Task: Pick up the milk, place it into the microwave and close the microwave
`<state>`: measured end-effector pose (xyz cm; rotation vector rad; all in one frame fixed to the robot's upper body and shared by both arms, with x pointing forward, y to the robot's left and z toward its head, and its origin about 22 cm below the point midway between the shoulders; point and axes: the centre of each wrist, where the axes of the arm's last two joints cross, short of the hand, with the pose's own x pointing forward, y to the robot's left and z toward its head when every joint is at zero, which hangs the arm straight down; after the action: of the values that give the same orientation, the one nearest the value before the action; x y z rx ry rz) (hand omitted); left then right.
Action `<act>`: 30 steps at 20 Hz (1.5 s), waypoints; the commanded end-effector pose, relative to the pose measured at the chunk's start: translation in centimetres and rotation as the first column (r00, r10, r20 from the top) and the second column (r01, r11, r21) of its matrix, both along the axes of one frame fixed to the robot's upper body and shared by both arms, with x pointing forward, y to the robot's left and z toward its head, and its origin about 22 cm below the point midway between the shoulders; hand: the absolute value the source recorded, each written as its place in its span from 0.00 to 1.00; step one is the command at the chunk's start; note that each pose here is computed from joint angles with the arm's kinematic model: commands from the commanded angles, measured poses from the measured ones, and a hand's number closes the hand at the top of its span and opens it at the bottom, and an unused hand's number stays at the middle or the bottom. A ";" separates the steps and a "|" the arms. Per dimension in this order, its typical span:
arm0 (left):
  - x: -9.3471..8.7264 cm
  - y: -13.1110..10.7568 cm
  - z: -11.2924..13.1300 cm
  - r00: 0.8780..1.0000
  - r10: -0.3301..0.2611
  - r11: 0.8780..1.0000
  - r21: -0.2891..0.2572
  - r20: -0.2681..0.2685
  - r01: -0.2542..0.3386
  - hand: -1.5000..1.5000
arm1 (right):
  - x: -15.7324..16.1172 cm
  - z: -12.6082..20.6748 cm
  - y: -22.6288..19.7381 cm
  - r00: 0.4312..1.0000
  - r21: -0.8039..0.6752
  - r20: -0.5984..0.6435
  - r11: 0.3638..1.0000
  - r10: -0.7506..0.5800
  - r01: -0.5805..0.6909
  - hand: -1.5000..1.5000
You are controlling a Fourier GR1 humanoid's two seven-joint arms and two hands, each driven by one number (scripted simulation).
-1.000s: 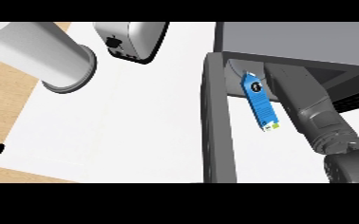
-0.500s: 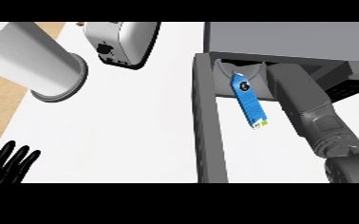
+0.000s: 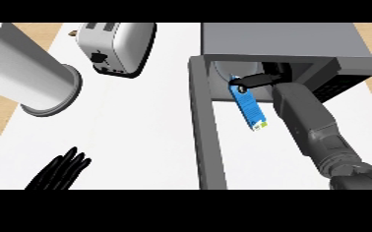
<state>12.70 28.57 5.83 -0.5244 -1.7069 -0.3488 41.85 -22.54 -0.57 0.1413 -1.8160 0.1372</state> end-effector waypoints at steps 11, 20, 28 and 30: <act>4.7 -5.1 -3.5 0.999 -0.041 0.996 0.076 -0.008 0.041 1.00 | -9.7 -11.0 -1.1 0.993 0.053 -0.109 0.998 0.047 -0.042 0.00; 9.1 -7.0 -4.5 0.997 -0.076 0.973 0.217 -0.007 0.076 1.00 | -17.3 -14.1 -7.5 0.991 0.040 -0.129 0.999 -0.026 0.031 0.00; 10.5 -10.9 -6.0 0.983 -0.184 0.938 0.296 -0.008 0.178 1.00 | -23.4 -11.7 -13.9 0.995 0.038 -0.071 0.997 -0.071 0.074 0.00; 10.3 -13.7 -6.5 0.979 -0.202 0.939 0.287 0.022 0.188 1.00 | -24.2 -10.0 -15.4 0.995 0.029 -0.054 0.996 -0.080 0.082 0.00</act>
<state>22.63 17.81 -0.05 -0.4593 -1.6089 -0.6905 20.08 -35.69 -12.47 0.0514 -1.7138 0.0464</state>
